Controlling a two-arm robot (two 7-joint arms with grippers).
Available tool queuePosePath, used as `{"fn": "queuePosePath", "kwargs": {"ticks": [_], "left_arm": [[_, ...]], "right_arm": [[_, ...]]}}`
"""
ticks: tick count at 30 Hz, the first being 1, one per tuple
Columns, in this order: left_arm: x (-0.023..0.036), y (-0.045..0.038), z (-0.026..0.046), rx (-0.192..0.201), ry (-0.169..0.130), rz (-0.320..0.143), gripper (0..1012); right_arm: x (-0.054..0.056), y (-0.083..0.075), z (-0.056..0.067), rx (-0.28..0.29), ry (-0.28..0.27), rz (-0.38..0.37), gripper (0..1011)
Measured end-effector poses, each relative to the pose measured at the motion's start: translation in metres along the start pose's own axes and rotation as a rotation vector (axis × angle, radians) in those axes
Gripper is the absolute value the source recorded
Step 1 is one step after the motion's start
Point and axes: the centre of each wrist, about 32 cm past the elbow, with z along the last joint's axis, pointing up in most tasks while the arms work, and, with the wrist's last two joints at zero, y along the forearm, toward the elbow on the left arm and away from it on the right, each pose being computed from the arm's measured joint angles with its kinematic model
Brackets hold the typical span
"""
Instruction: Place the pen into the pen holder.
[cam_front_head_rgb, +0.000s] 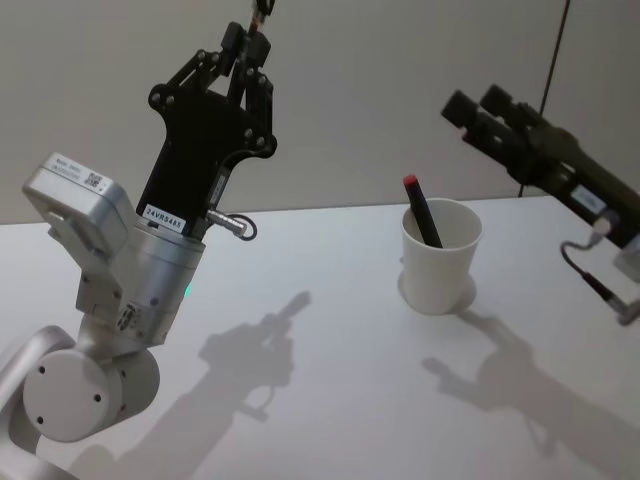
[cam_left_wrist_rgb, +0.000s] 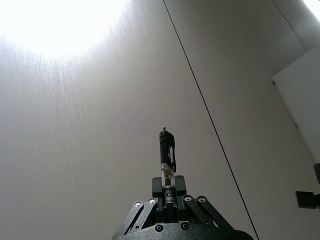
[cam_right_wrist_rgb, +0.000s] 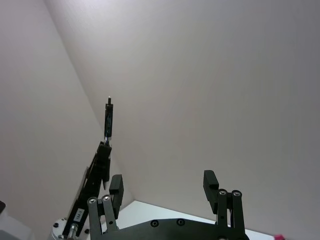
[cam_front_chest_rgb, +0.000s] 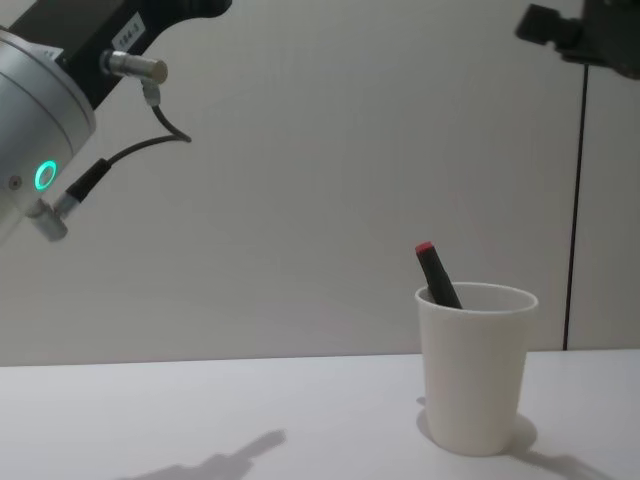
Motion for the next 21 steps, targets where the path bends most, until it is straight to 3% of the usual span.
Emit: {"fn": "queuePosePath", "kwargs": {"ticks": [9, 21], "left_arm": [[0.0, 0.0, 0.0, 0.0, 0.0, 0.0, 142], [0.0, 0.0, 0.0, 0.0, 0.0, 0.0, 142]], "right_arm": [[0.006, 0.03, 0.002, -0.011, 0.125, 0.092, 1003], [0.005, 0.077, 0.002, -0.049, 0.251, 0.222, 1003]]}}
